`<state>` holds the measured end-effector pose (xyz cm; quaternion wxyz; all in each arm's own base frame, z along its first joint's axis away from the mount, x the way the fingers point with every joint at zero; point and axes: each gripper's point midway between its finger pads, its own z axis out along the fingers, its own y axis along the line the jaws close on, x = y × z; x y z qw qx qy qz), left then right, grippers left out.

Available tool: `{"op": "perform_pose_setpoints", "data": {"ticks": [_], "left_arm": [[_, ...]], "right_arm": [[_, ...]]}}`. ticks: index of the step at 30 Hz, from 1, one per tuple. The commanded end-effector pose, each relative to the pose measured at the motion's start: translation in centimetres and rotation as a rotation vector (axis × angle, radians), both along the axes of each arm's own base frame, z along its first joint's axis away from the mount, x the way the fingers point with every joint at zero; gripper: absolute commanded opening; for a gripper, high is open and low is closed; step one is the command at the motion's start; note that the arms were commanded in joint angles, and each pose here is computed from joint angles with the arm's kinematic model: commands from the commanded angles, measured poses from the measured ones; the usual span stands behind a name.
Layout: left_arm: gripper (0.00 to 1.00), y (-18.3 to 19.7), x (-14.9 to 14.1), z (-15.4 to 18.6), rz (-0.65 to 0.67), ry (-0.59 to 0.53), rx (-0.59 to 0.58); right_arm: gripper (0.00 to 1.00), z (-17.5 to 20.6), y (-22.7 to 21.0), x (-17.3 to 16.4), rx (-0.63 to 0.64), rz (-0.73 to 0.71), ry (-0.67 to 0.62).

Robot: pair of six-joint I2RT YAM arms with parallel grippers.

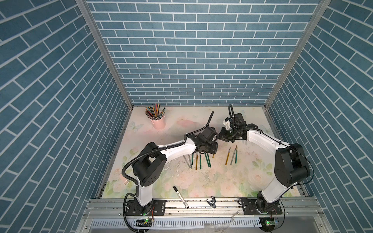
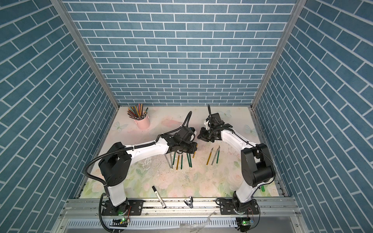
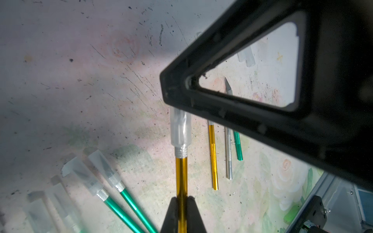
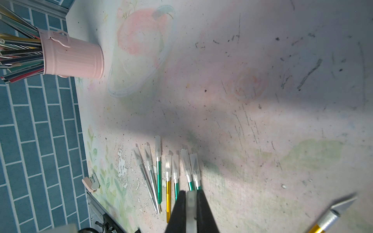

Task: Remove protective caps from carving knives
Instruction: Remove the protective sleeve from the carving knife.

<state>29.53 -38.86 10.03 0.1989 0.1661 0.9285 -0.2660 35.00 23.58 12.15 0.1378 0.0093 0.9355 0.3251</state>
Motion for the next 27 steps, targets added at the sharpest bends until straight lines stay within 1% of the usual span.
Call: {"op": "perform_pose_setpoints", "data": {"ticks": [1, 3, 14, 27], "left_arm": [[0.03, 0.5, 0.6, 0.0, 0.008, -0.023, 0.045], [0.03, 0.6, 0.6, -0.1, 0.007, -0.023, 0.051], [0.03, 0.9, 0.3, -0.1, -0.001, -0.033, 0.077], [0.03, 1.2, -0.4, -0.2, -0.014, -0.033, 0.091]], "right_arm": [[0.08, -0.2, 0.0, 0.4, -0.018, -0.016, 0.012], [0.05, -0.3, -0.1, 0.5, -0.022, -0.018, 0.012], [0.0, 0.1, 0.1, 1.5, -0.033, -0.016, 0.001], [0.0, 0.8, -0.4, 4.3, -0.056, -0.036, -0.033]]}}
